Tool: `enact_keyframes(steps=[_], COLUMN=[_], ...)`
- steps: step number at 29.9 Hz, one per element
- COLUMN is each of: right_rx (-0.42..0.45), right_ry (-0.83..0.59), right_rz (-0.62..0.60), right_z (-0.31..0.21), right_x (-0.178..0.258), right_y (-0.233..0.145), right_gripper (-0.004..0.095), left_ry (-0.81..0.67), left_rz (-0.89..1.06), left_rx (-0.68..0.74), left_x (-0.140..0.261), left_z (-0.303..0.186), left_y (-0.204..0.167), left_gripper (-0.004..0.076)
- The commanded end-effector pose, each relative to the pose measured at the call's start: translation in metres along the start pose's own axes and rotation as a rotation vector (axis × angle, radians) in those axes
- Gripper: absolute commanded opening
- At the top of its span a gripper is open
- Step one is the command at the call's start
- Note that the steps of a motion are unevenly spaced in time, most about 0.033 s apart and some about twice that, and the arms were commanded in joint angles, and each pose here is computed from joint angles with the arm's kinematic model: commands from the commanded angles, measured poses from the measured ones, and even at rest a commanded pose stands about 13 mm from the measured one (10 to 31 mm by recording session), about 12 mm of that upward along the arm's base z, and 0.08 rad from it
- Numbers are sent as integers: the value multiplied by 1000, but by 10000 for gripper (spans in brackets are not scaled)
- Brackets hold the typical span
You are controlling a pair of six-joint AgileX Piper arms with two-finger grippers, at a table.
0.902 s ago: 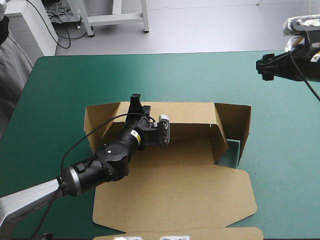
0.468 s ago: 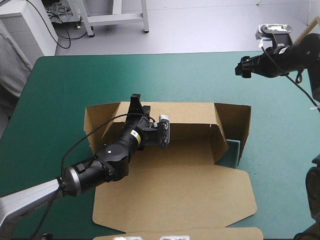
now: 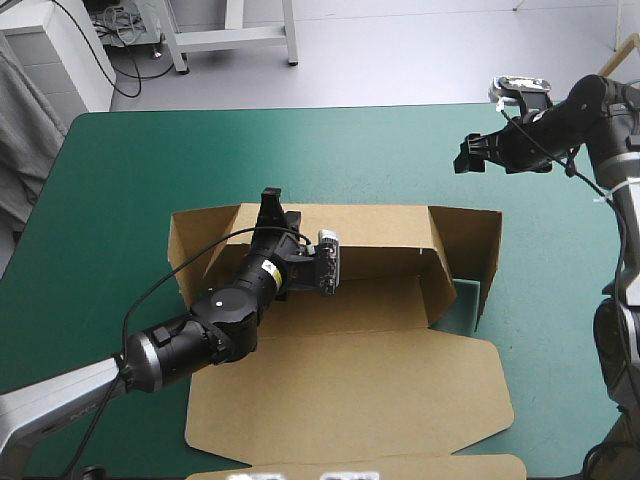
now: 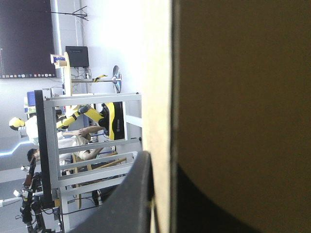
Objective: Fold the box
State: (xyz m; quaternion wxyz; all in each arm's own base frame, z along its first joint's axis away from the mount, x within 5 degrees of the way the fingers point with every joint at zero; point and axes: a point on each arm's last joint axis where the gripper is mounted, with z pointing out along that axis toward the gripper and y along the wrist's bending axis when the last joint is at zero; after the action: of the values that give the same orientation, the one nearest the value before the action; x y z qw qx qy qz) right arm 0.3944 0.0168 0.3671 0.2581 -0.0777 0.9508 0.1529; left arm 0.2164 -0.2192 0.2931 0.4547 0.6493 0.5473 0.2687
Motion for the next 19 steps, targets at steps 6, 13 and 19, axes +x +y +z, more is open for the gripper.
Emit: enact_keyframes(steps=[6, 13, 19], right_rx=[-24, -23, -18], right_ry=[-3, 28, 18], right_rz=[3, 13, 3], right_z=[-6, -11, -27], right_x=[10, 28, 42], right_y=[5, 9, 16], right_gripper=[768, 692, 661], left_ry=[-15, -7, -9], left_rz=[-93, -93, -107], left_rx=[35, 30, 22], left_x=[-3, -2, -2], left_z=[-2, -2, -2], left_y=[-6, -6, -5], left_gripper=[-9, -9, -9])
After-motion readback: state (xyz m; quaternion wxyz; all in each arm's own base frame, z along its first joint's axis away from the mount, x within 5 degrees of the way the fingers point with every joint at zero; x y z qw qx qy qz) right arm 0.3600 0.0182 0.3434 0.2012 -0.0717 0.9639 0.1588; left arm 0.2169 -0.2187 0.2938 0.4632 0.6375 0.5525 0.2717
